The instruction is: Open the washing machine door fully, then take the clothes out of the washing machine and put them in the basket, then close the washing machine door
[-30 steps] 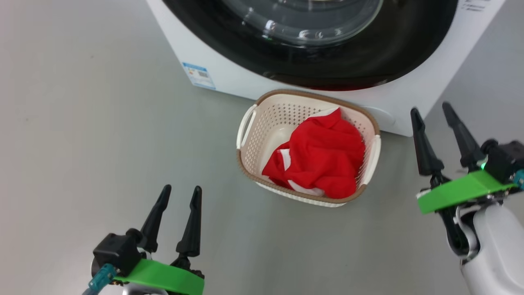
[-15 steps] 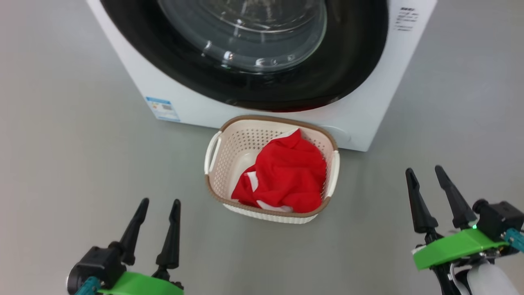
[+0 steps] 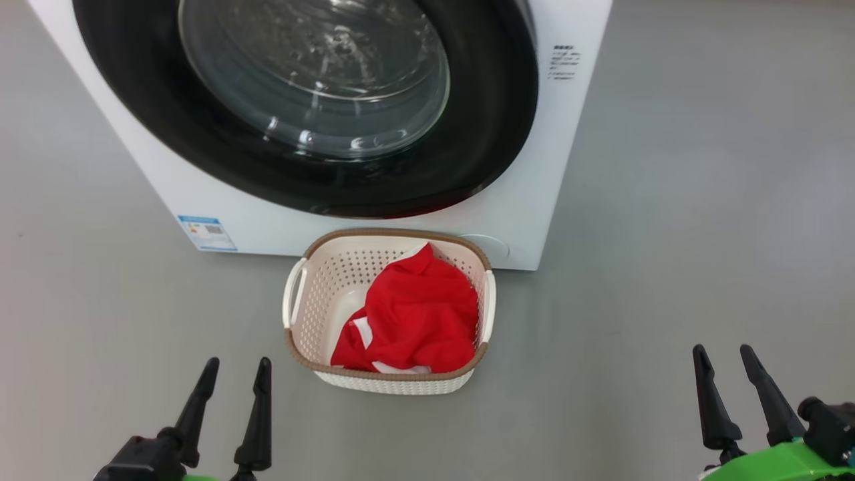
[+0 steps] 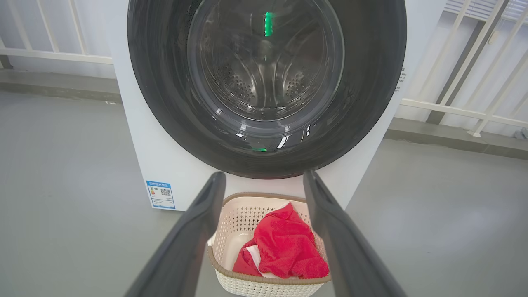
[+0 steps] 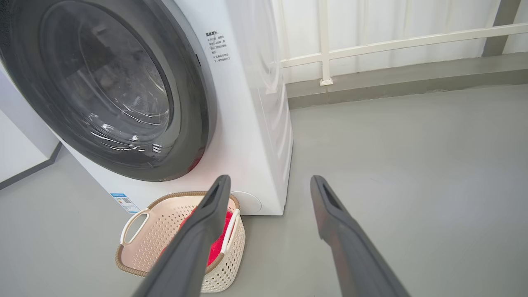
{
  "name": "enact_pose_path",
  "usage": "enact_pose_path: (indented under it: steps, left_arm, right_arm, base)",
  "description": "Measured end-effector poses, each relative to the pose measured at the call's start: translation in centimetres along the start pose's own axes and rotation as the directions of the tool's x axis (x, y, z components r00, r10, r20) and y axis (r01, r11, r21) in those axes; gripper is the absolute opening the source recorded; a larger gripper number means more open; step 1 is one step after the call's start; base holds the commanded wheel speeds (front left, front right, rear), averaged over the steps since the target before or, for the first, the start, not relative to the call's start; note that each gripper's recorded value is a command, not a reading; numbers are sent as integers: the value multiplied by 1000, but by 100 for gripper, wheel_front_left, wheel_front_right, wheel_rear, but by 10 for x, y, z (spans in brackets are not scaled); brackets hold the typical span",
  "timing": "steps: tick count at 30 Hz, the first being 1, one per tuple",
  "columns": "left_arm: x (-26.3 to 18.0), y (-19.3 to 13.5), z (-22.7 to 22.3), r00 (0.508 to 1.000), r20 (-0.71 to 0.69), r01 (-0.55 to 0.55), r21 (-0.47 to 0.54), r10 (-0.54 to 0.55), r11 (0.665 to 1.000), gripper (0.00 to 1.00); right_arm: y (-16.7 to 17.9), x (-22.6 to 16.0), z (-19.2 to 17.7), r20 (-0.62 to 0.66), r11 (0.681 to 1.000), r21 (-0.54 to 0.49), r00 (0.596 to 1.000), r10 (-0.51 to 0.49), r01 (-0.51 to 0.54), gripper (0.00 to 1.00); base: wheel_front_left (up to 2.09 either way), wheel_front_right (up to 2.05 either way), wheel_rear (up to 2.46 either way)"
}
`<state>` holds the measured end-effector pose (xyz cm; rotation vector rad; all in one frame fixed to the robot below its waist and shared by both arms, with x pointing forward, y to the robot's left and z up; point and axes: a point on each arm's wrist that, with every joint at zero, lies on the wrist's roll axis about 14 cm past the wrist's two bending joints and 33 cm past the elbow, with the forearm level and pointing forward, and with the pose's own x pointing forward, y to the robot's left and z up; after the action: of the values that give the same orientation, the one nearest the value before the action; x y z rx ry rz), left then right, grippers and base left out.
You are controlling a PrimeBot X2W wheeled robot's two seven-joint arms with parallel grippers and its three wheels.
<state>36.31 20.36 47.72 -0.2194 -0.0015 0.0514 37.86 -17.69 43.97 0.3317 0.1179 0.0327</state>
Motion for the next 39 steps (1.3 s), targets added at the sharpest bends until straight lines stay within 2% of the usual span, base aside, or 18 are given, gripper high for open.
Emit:
enact_pose_path:
  steps: [17, 36, 37, 39]
  left_arm:
    - [-6, -18, 2, 998, 5, 68, 59, -68, 996, 100]
    - [-7, -20, 7, 997, 22, 74, 48, -75, 996, 100]
    - [-8, -20, 7, 997, 21, 72, 42, -73, 997, 0]
    - [-12, -19, -1, 998, -5, 67, 36, -66, 997, 0]
  right_arm:
    - [-44, -59, 0, 10, 987, 4, 987, -160, 160, 100]
    - [-42, -65, 5, 35, 986, 20, 985, -166, 166, 100]
    - [-42, -65, 6, 37, 986, 20, 986, -164, 164, 0]
    - [-42, -67, 0, 22, 985, 26, 985, -170, 169, 0]
  base:
    - [0, 0, 0]
    - [0, 0, 0]
    - [0, 0, 0]
    - [0, 0, 0]
